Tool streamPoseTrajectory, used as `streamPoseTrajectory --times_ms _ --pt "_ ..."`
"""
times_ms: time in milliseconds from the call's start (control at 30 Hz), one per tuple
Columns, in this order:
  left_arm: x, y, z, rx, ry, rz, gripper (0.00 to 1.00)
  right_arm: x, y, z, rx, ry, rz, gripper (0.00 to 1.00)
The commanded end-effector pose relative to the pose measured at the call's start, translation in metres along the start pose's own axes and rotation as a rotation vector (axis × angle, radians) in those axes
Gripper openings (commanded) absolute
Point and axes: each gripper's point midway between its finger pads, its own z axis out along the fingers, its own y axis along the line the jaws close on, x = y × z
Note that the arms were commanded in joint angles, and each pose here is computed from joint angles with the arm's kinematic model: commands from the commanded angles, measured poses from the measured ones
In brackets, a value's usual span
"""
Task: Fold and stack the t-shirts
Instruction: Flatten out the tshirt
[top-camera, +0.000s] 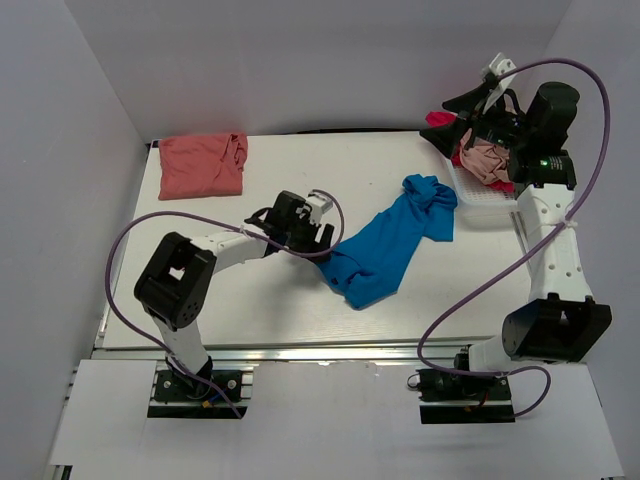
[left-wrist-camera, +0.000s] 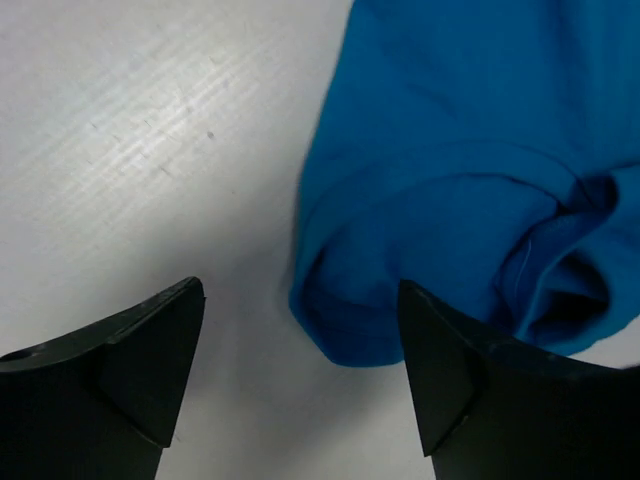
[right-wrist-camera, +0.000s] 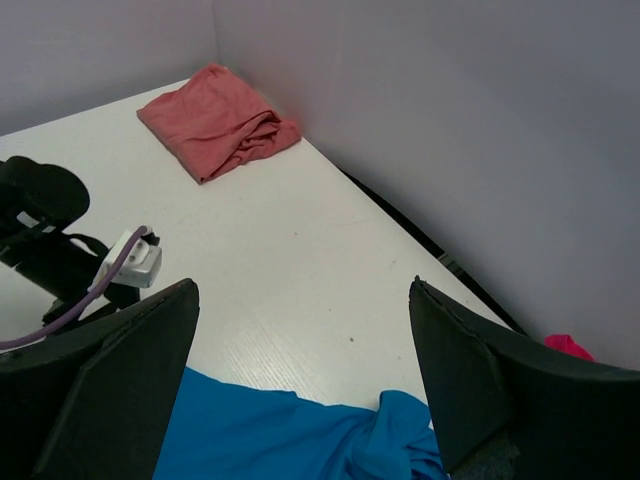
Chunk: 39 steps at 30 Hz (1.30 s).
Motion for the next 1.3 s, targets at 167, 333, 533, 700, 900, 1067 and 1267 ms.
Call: streamPoseTrajectory --times_ms 167,333,533,700,900,1067,1267 --pt "0.008 -0.013 -0.016 0.03 0.019 -0.002 0.79 0.021 -0.006 0.009 0.017 0.032 0.004 0.89" --pt "0.018 -0.01 -0.015 0.022 0.023 0.003 0.68 0.029 -0.003 0.012 0.004 0.037 0.014 0.89" --pt "0.018 -0.01 -0.006 0.036 0.05 0.004 0.35 0.038 0.009 0.01 -0.012 0.052 0.008 0.89" --pt "0.012 -0.006 -0.004 0.016 0.046 0.015 0.0 0.06 0.012 0.009 -0.009 0.101 0.005 0.88" --pt "-0.005 0.027 -0.029 -0.147 0.027 0.128 0.0 0.127 0.022 0.005 -0.027 0.232 0.065 0.87" --pt "-0.042 0.098 -0.084 -0.375 -0.093 0.061 0.0 0.155 0.026 -0.005 -0.003 0.299 0.049 0.87" --pt "-0.06 0.217 -0.17 -0.674 -0.228 -0.147 0.0 0.161 0.03 -0.009 0.003 0.313 0.046 0.87"
